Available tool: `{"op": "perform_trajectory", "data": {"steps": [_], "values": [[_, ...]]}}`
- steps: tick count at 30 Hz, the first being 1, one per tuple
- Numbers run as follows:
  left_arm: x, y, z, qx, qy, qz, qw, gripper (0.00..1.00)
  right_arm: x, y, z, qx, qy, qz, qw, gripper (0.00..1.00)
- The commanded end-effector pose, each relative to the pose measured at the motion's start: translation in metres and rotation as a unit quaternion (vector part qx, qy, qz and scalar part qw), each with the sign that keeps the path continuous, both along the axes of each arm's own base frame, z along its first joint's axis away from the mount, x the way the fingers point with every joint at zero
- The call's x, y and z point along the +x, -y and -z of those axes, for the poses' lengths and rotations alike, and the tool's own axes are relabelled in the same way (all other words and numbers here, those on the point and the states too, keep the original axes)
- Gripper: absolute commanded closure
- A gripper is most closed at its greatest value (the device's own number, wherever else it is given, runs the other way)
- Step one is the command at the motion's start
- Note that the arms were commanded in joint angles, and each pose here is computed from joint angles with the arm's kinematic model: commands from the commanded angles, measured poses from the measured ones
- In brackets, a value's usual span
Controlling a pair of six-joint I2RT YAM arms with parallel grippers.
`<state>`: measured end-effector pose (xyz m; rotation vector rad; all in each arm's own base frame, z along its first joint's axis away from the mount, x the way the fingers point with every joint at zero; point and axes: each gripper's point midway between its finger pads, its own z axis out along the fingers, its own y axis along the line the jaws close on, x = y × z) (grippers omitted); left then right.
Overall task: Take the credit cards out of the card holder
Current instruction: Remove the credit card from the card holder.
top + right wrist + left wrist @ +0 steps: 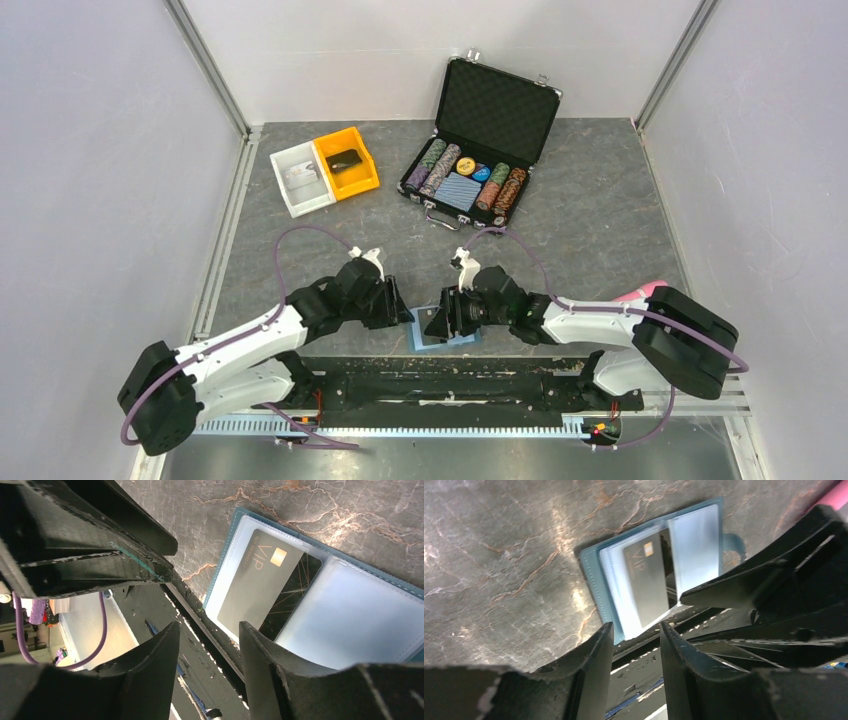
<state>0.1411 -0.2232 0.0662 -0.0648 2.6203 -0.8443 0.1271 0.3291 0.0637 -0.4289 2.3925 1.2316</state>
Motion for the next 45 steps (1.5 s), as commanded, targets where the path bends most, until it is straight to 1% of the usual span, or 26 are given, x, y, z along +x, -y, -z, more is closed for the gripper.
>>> {"op": "perform_trajectory", "data": {"steps": [1,3,6,8,12,15,21,30,39,45], "values": [[0.012,0.013,-0.032,-0.025,0.031,0.004,0.999,0.54,0.010,-0.013,-0.019,0.019,0.029,-0.002,0.999,0.54],[0.014,0.016,-0.033,-0.025,0.031,0.010,0.999,0.54,0.013,-0.008,-0.015,-0.001,0.039,0.003,0.999,0.57],[0.014,0.025,-0.035,-0.037,0.027,0.024,0.999,0.54,0.022,0.003,-0.010,-0.043,0.059,0.021,0.997,0.53],[0.013,0.030,-0.033,-0.048,0.024,0.034,0.998,0.55,0.025,0.006,-0.012,-0.050,0.068,0.025,0.996,0.53],[0.012,0.038,-0.025,-0.059,0.016,0.046,0.997,0.65,0.030,0.011,-0.007,-0.066,0.081,0.026,0.994,0.56],[0.009,0.043,-0.016,-0.066,0.003,0.057,0.996,0.71,0.031,0.014,-0.002,-0.071,0.081,0.018,0.994,0.57],[0.003,0.040,0.013,-0.052,-0.022,0.057,0.997,0.78,0.034,0.016,0.003,-0.064,0.083,0.014,0.994,0.57],[-0.009,0.027,0.047,-0.028,-0.047,0.054,0.997,0.79,0.026,0.015,0.015,-0.034,0.050,-0.005,0.998,0.58],[-0.012,0.024,0.055,-0.019,-0.056,0.054,0.997,0.78,0.022,0.021,0.029,-0.039,0.030,0.001,0.999,0.56],[-0.012,0.023,0.058,-0.014,-0.060,0.049,0.997,0.77,0.019,0.019,0.027,-0.024,0.022,-0.003,0.999,0.56]]}}
